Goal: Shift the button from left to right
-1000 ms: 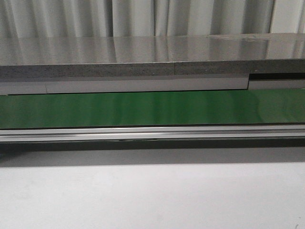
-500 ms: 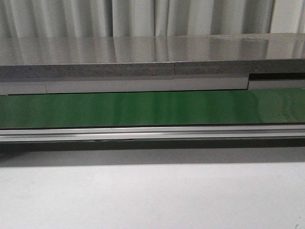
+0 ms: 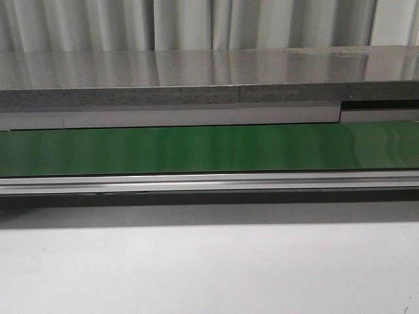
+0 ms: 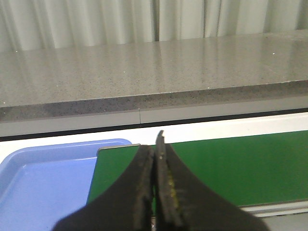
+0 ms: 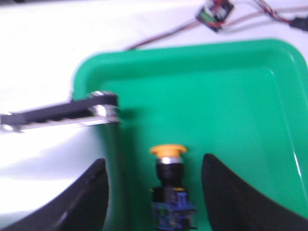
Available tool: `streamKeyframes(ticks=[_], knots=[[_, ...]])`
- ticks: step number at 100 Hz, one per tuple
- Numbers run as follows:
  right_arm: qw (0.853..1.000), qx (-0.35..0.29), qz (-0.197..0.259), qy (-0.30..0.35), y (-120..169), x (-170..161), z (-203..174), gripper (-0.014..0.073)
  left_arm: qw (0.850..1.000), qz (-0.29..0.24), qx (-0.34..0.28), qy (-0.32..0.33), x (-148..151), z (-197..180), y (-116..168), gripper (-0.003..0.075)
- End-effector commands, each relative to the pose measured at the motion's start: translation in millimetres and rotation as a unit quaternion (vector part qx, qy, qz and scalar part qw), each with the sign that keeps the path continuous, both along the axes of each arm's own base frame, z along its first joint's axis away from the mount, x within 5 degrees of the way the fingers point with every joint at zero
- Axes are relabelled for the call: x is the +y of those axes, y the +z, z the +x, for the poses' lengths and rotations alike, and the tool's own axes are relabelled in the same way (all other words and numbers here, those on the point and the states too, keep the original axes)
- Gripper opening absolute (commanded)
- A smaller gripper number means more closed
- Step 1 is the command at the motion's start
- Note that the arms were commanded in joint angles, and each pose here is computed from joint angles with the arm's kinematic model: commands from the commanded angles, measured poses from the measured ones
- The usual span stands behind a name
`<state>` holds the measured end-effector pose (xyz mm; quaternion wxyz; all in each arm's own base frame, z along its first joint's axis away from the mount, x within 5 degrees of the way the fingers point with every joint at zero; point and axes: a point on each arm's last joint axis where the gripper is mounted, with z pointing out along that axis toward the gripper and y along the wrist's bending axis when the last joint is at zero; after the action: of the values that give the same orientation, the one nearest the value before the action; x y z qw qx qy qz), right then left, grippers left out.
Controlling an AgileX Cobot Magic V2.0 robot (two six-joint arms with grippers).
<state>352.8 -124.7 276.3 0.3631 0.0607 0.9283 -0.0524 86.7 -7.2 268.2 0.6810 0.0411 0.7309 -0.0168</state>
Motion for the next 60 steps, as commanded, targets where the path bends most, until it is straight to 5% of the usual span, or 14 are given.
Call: streamKeyframes(ticks=[1,38,60], knots=[[0.996,-0.087,-0.017,0.012,46,18,-3,0.0434,0.999,-0.010,-0.048,0.011,2,1,16,-0.0020],[0.983,-0.158,-0.007,0.096,83,93,-36,0.0434,0.999,-0.010,-0.048,0.011,2,1,16,-0.0020],[0.970,-0.210,0.007,0.124,78,126,-88,0.0434,0.999,-0.010,-0.048,0.011,2,1,16,-0.0020]])
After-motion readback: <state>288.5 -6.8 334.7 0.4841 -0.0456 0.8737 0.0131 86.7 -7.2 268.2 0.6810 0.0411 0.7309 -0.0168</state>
